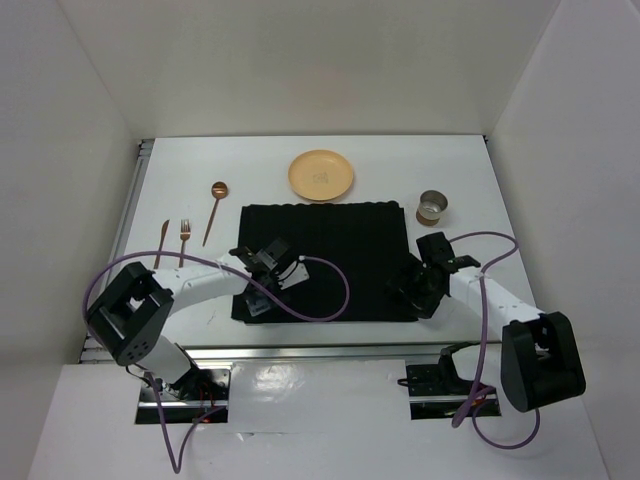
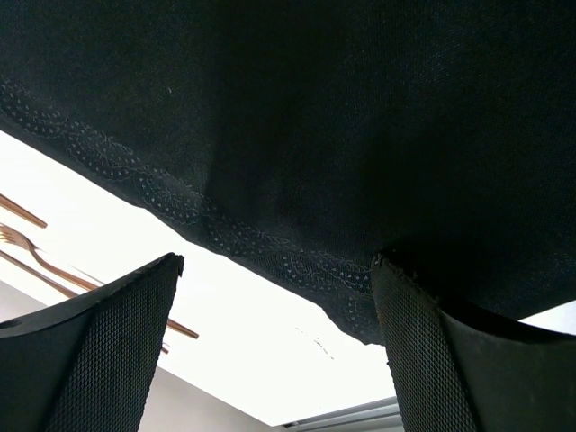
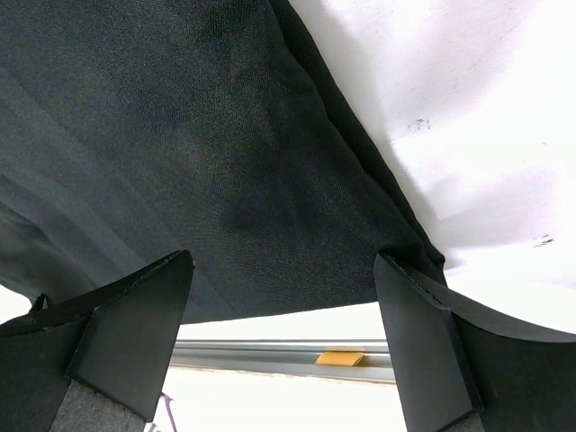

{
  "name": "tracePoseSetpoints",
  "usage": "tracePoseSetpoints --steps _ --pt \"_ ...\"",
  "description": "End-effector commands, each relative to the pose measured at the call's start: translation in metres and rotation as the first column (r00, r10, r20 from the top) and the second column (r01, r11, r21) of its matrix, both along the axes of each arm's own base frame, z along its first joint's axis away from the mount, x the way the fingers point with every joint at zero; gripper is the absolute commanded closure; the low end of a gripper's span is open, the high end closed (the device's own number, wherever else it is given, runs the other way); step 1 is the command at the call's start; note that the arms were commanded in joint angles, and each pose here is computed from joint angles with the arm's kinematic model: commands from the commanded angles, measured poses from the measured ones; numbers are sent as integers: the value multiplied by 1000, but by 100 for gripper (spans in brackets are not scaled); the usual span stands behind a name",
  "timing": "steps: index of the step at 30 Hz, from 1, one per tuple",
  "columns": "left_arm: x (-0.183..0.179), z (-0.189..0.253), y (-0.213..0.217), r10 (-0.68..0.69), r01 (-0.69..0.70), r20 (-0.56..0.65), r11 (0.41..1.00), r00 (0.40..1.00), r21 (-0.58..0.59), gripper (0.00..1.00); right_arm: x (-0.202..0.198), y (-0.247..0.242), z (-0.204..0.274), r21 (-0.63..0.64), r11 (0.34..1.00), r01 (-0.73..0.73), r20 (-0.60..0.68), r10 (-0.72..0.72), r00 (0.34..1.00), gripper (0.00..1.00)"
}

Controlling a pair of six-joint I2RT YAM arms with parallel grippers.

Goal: Set the dinner table for one person

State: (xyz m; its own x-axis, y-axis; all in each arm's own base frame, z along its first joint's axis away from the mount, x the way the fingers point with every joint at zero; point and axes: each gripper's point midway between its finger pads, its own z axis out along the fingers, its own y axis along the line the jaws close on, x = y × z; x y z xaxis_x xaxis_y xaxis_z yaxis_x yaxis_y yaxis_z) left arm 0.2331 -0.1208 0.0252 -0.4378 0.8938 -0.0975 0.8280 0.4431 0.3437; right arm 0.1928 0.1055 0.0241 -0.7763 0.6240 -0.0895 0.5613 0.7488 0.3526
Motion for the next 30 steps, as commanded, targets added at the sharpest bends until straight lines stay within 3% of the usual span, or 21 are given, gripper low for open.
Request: tracePoseSetpoints --steps 1,11,16,23,26,30 --pt "-50 -28 29 53 -38 -194 996 980 81 6 -19 3 -15 8 1000 -22 -85 23 996 11" --pt "-48 -24 35 99 -88 -191 994 977 65 5 -12 8 -13 27 999 -45 -62 47 997 11" --pt "-32 -18 35 128 -122 -149 991 981 51 0 -13 6 -11 4 999 -48 -64 48 997 11" --pt "36 55 27 244 -232 140 968 960 -98 0 31 0 49 -135 987 -90 108 105 989 11" --pt "59 91 31 357 -312 243 928 902 -205 0 49 6 68 -194 967 -165 132 192 972 11" --pt "91 139 42 480 -373 331 864 812 -338 0 108 25 118 -243 946 -213 260 275 926 11"
